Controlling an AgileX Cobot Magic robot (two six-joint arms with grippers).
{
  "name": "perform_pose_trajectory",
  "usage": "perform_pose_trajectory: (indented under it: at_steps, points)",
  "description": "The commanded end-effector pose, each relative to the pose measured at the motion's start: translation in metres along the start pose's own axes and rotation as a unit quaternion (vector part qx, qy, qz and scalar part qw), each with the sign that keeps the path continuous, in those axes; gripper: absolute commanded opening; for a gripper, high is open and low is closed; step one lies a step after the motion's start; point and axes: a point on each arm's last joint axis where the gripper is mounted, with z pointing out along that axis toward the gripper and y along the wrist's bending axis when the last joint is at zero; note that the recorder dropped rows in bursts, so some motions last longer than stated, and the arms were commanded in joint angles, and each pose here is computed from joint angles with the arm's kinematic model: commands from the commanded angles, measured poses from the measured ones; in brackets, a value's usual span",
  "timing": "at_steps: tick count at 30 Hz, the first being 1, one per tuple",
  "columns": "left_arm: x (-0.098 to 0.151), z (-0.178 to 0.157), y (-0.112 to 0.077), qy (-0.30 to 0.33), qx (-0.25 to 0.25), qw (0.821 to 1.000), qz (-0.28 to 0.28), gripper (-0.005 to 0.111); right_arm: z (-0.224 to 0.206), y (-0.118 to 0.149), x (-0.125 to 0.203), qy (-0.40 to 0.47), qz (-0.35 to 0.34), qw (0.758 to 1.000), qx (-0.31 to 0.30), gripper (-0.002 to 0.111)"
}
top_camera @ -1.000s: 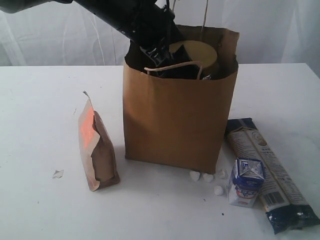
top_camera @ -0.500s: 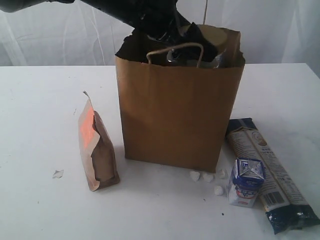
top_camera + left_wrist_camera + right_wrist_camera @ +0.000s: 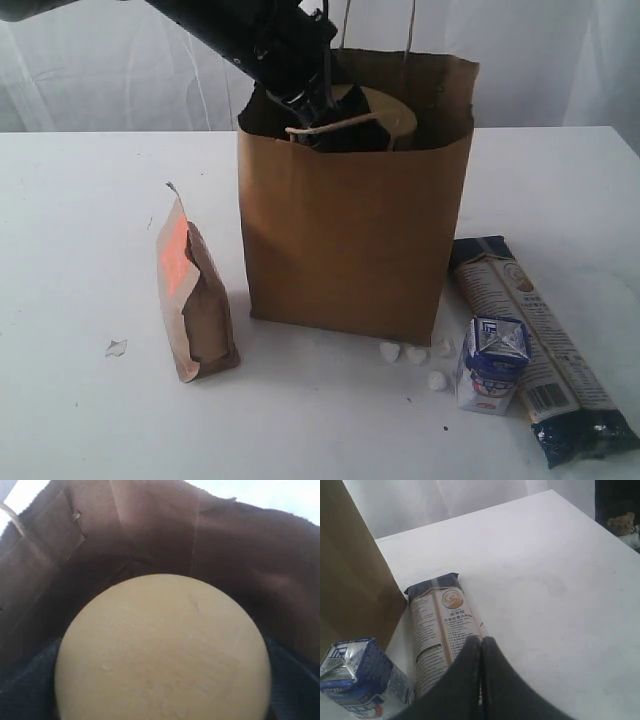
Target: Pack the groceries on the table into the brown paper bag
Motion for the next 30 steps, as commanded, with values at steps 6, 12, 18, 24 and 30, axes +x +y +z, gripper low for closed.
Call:
perform_pose_trajectory:
  at_steps: [6, 12, 18, 24, 30]
  points:
    - [0.000, -0.007, 0.000, 0.014, -0.011, 1.000, 0.025, 0.105, 0.000, -0.002, 0.001, -0.001, -0.030, 1.000, 0.011, 0.000]
    - [0.000, -0.002, -0.005, 0.019, 0.006, 1.000, 0.022, 0.105, 0.000, -0.005, -0.001, -0.006, -0.086, 0.996, 0.027, 0.000]
    - [-0.002, 0.001, -0.004, 0.003, 0.006, 1.000, -0.009, 0.105, 0.000, -0.005, -0.001, -0.007, -0.093, 0.995, 0.028, 0.000]
    - [-0.002, 0.001, -0.004, 0.003, 0.006, 1.000, -0.009, 0.105, -0.001, -0.012, -0.005, -0.017, -0.238, 0.969, 0.070, 0.000]
    - [-0.002, 0.001, -0.004, 0.003, 0.006, 1.000, -0.008, 0.105, -0.005, 0.010, -0.027, -0.165, -0.188, 0.968, -0.024, 0.000]
